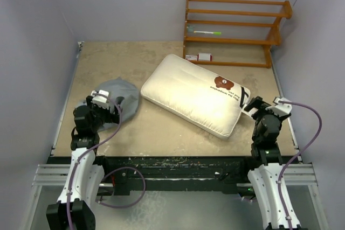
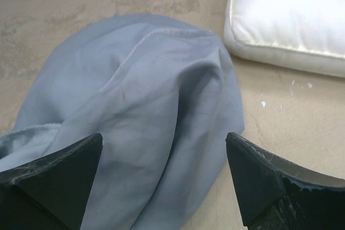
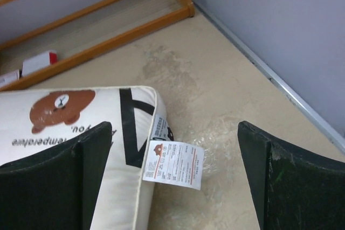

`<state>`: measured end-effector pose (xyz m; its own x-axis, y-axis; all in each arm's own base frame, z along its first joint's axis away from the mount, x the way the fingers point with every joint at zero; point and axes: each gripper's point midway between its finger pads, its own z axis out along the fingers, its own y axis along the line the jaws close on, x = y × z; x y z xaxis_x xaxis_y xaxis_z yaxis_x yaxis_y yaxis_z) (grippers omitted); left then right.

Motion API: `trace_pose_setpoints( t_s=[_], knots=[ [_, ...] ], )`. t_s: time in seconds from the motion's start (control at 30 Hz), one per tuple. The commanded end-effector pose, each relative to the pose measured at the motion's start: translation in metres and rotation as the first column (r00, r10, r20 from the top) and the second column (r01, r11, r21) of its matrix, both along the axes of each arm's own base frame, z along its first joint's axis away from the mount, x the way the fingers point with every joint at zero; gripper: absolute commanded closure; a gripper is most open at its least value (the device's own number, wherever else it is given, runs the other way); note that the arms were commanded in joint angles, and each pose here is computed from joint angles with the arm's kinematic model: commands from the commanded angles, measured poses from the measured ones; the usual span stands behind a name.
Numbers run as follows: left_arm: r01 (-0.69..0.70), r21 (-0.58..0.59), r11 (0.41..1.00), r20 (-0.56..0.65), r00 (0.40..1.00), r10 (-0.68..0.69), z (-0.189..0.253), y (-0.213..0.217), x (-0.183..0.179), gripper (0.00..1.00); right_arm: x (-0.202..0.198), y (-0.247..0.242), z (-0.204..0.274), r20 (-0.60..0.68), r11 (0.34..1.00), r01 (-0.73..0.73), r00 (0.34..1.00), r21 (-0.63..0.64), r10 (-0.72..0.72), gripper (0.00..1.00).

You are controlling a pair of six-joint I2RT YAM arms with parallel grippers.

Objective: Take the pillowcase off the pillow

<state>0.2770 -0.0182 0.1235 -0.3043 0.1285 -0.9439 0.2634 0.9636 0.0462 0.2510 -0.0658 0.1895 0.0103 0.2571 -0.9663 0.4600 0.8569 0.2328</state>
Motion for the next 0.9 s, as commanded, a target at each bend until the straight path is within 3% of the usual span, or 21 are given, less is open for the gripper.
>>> trace_pose_setpoints(
  t_s=[0.0, 0.07, 0.2, 0.33, 0.43, 0.5, 0.63, 0.87],
  knots=[
    [0.041, -0.068, 0.997, 0.172, 0.985, -0.029, 0.044, -0.011, 0.013, 0.01, 0.012, 0.015, 0.020, 0.026, 0.957, -0.154, 0.986, -0.246, 0.166, 0.00],
    [-0.011, -0.080, 0.997, 0.139, 0.990, 0.023, 0.039, -0.003, 0.019, 0.01, 0.016, 0.019, 0.019, 0.030, 0.946, -0.176, 0.981, -0.271, 0.191, 0.00],
    [-0.061, -0.039, 0.997, 0.009, 0.998, 0.062, 0.007, 0.007, 0.018, 0.01, 0.015, 0.010, 0.017, 0.071, 0.974, -0.104, 0.990, -0.203, 0.121, 0.00],
    [-0.082, -0.046, 0.996, 0.065, 0.994, 0.085, -0.004, 0.009, 0.010, 0.01, 0.014, 0.021, 0.002, -0.003, 0.959, -0.186, 0.982, -0.213, 0.190, 0.00],
    [0.056, -0.026, 0.998, 0.138, 0.989, -0.052, -0.003, -0.012, 0.001, 0.01, 0.010, 0.040, -0.002, 0.006, 0.905, -0.305, 0.947, -0.296, 0.321, 0.00],
    [0.067, -0.027, 0.997, 0.132, 0.989, -0.062, -0.008, -0.014, 0.000, 0.01, 0.005, 0.039, -0.004, 0.044, 0.908, -0.285, 0.949, -0.307, 0.313, 0.00],
    [0.042, -0.032, 0.999, 0.123, 0.992, -0.038, -0.009, -0.010, 0.001, 0.01, -0.007, 0.019, -0.009, 0.087, 0.956, -0.160, 0.979, -0.245, 0.186, 0.00],
    [-0.105, -0.053, 0.993, 0.125, 0.986, 0.111, -0.010, 0.011, 0.002, 0.01, 0.010, 0.056, -0.035, 0.000, 0.853, -0.388, 0.910, -0.349, 0.414, 0.00]
  ],
)
